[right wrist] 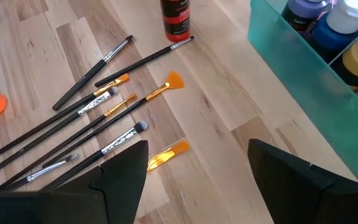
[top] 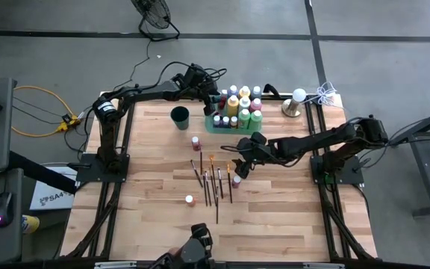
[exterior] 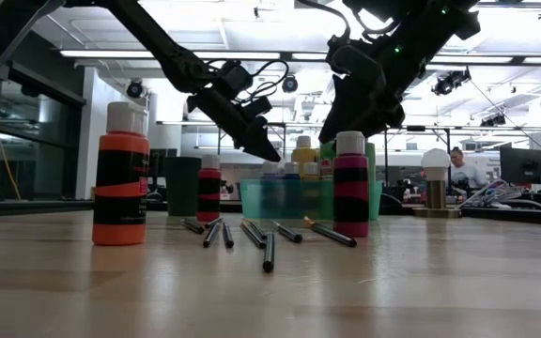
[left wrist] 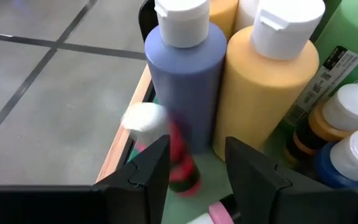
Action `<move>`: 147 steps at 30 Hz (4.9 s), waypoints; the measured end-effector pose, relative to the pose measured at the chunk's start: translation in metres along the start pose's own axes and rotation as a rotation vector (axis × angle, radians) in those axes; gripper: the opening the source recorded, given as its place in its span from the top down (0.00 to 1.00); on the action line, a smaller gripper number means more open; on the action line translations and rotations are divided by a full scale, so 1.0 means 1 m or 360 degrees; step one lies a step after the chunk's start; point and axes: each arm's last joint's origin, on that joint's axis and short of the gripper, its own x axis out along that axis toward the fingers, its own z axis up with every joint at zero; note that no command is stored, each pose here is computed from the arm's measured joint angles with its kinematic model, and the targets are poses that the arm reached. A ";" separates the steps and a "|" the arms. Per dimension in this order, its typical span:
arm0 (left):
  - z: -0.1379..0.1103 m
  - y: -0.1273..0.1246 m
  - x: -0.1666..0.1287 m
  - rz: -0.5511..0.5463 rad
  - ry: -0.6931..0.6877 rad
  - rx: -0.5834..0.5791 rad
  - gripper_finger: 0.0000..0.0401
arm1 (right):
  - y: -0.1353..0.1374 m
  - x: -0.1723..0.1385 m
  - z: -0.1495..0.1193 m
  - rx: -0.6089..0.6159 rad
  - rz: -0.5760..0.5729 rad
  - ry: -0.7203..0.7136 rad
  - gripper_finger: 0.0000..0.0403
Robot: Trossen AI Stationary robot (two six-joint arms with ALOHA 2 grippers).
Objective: Pick & Place Paint Supplies
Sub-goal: Put the small pink paint bottle into the green bin
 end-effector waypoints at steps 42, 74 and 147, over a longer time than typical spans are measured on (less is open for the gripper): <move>0.001 -0.065 -0.109 -0.0216 0.0105 -0.0037 0.67 | 0.032 -0.022 -0.132 -0.0117 0.0281 -0.0100 0.33; 0.004 -0.092 -0.124 -0.0234 0.0011 -0.0013 0.67 | 0.039 0.056 -0.141 -0.0174 0.0341 -0.0293 0.49; 0.019 -0.178 -0.082 -0.0558 -0.0180 0.0251 0.67 | -0.006 0.058 0.016 -0.0135 0.0229 -0.0314 0.70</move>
